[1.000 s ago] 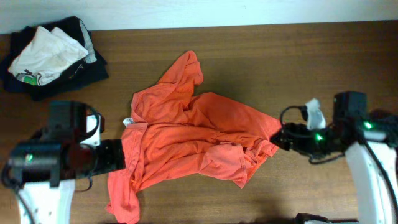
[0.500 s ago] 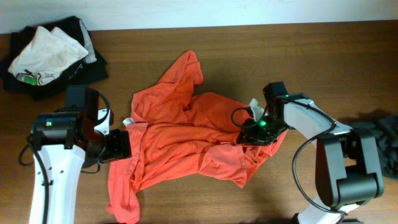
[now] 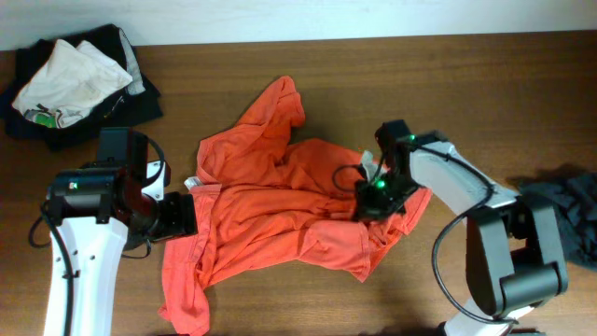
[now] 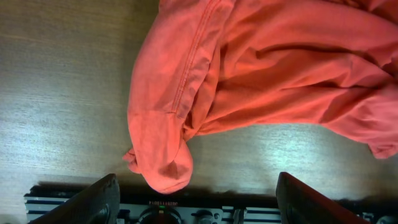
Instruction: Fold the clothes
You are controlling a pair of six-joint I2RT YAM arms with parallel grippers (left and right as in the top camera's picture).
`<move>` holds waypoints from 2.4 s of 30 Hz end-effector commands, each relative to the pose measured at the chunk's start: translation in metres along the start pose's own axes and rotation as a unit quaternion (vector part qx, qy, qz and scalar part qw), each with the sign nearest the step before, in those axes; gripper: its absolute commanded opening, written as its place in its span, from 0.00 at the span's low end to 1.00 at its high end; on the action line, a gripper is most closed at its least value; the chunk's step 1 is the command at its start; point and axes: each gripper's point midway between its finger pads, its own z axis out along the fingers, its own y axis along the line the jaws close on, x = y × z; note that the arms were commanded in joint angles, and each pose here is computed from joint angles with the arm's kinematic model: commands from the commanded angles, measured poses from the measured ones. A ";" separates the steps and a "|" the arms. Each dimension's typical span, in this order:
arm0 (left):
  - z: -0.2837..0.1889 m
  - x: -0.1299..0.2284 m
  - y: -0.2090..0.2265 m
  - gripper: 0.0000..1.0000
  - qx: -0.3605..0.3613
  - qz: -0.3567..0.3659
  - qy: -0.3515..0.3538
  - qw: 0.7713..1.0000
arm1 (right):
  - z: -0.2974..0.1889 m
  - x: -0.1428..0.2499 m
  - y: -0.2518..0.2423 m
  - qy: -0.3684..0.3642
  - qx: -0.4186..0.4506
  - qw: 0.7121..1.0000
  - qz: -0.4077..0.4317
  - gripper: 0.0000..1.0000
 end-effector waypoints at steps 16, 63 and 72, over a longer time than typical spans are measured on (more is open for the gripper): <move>0.000 0.041 -0.046 0.80 0.125 0.056 0.084 0.987 | -0.300 0.123 -0.081 -0.385 0.178 0.878 0.224 0.04; 0.063 0.014 -0.015 0.25 -0.195 -0.077 -0.009 0.978 | -0.277 0.117 -0.086 -0.315 0.153 0.905 0.240 0.04; 0.061 0.032 -0.029 0.39 -0.061 -0.027 0.080 0.995 | -0.276 0.117 -0.087 -0.314 0.153 0.905 0.240 0.04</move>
